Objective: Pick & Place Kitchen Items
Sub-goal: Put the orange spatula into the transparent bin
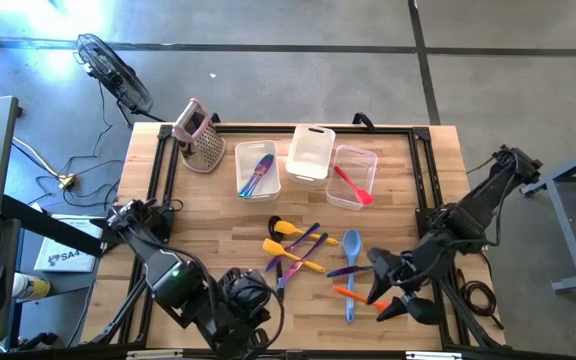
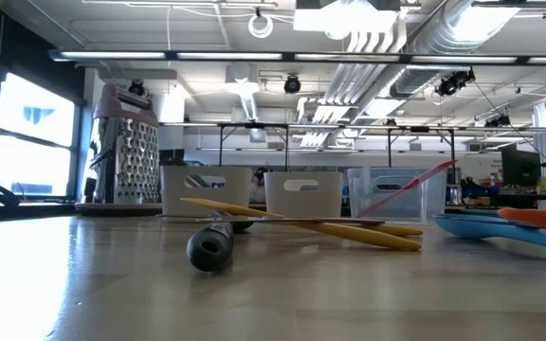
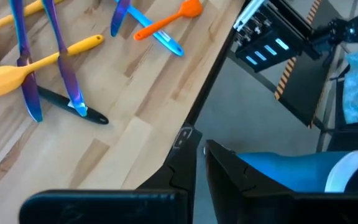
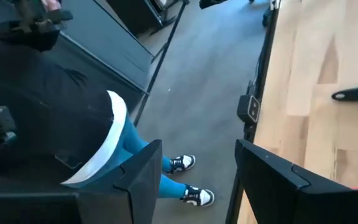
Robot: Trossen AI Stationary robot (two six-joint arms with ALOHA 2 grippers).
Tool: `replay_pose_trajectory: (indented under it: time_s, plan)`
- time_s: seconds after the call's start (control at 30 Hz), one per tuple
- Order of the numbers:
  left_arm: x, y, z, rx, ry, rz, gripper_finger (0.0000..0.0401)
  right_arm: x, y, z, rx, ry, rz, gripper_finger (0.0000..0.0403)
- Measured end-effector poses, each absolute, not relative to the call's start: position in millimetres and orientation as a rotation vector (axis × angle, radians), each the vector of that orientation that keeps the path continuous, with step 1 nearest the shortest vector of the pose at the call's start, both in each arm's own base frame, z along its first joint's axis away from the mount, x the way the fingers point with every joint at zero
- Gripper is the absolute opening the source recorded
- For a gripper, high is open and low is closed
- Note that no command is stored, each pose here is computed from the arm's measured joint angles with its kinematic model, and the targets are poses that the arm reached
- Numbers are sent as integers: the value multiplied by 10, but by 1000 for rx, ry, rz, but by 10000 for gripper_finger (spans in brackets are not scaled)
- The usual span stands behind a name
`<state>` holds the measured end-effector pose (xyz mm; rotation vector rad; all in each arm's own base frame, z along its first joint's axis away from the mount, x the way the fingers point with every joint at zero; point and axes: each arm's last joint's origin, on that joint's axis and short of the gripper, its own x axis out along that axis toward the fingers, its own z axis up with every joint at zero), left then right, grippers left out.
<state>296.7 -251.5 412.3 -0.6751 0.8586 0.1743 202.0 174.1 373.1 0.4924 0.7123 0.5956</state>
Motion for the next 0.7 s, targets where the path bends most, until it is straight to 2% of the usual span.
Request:
replay_pose_trajectory:
  time_s: [0.3, 0.47, 0.7]
  plan:
    - [2972, -2507, 4126, -650, 841, 180, 31, 1863, 1926, 3747, 367, 658, 673, 197]
    - [2977, -2501, 4127, -640, 831, 185, 31, 1826, 1961, 3747, 344, 634, 638, 197]
    - [2982, -2492, 4129, -615, 804, 202, 31, 1819, 1973, 3759, 397, 650, 655, 197]
